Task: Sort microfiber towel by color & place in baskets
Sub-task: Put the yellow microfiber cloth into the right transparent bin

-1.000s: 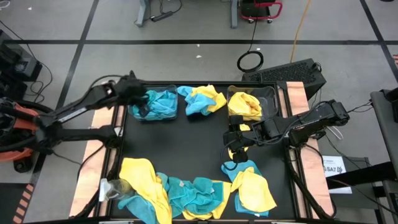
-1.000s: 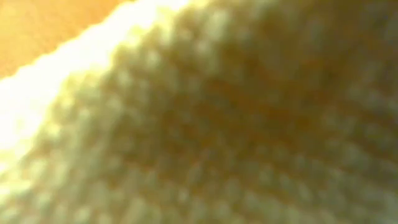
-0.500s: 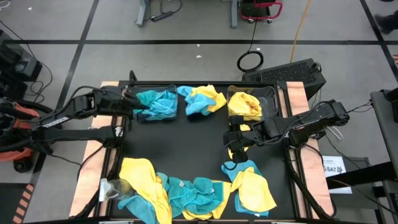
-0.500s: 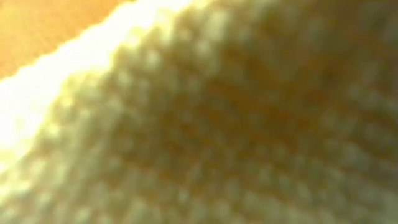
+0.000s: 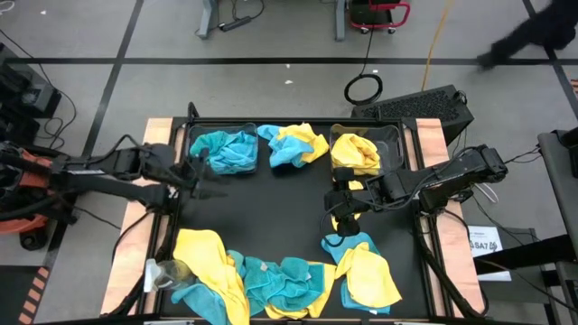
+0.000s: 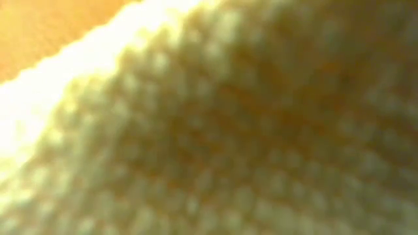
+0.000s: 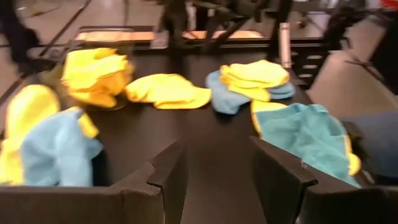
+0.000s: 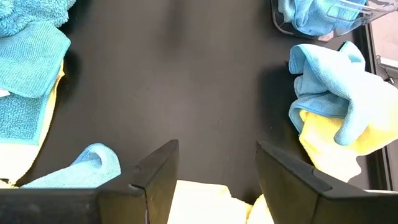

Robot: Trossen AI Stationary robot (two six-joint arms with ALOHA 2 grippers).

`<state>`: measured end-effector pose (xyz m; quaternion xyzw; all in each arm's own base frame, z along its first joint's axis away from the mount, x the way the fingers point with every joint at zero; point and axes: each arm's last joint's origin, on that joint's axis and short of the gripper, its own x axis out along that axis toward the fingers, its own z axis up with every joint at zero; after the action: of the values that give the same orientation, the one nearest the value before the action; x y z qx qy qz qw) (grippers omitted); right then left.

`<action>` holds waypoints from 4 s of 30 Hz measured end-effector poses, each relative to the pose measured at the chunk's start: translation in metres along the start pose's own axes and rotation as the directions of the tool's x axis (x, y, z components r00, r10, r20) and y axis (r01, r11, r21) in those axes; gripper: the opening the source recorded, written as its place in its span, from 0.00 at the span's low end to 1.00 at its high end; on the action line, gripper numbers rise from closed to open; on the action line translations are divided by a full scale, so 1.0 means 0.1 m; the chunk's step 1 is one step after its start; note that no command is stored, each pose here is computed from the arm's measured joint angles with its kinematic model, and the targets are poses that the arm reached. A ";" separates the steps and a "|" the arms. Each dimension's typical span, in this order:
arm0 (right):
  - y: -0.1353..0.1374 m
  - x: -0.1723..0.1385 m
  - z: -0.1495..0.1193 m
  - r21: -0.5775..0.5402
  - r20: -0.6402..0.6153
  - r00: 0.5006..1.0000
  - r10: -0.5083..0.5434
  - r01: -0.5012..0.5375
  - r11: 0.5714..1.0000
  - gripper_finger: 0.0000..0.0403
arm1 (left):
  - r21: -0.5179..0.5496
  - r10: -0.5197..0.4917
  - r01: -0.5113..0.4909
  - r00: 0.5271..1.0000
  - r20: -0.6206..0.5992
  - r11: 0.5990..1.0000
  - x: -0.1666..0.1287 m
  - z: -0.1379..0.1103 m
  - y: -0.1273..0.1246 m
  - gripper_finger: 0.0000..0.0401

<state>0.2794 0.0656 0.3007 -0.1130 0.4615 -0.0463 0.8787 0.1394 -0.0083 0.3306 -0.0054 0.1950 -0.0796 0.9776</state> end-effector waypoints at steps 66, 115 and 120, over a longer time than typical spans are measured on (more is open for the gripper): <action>1.35 0.05 0.24 -0.380 0.258 0.784 0.564 -0.455 0.806 0.50 | 0.084 -0.158 0.156 0.987 0.019 0.984 0.68 -0.05 -0.76 0.41; 1.28 0.38 0.31 -0.389 0.250 0.804 0.539 -0.426 0.817 0.50 | -0.206 -0.233 0.110 0.394 -0.889 0.972 1.42 -1.20 -0.98 0.49; 1.28 0.38 0.31 -0.393 0.250 0.804 0.539 -0.424 0.816 0.50 | -0.173 -0.207 0.122 0.362 -0.909 0.977 1.48 -1.28 -0.99 0.51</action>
<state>0.3232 0.1873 0.2566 -0.1367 0.3122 0.2770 0.8984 0.2100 -0.1263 0.1605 -0.0166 0.7068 -0.1588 0.6892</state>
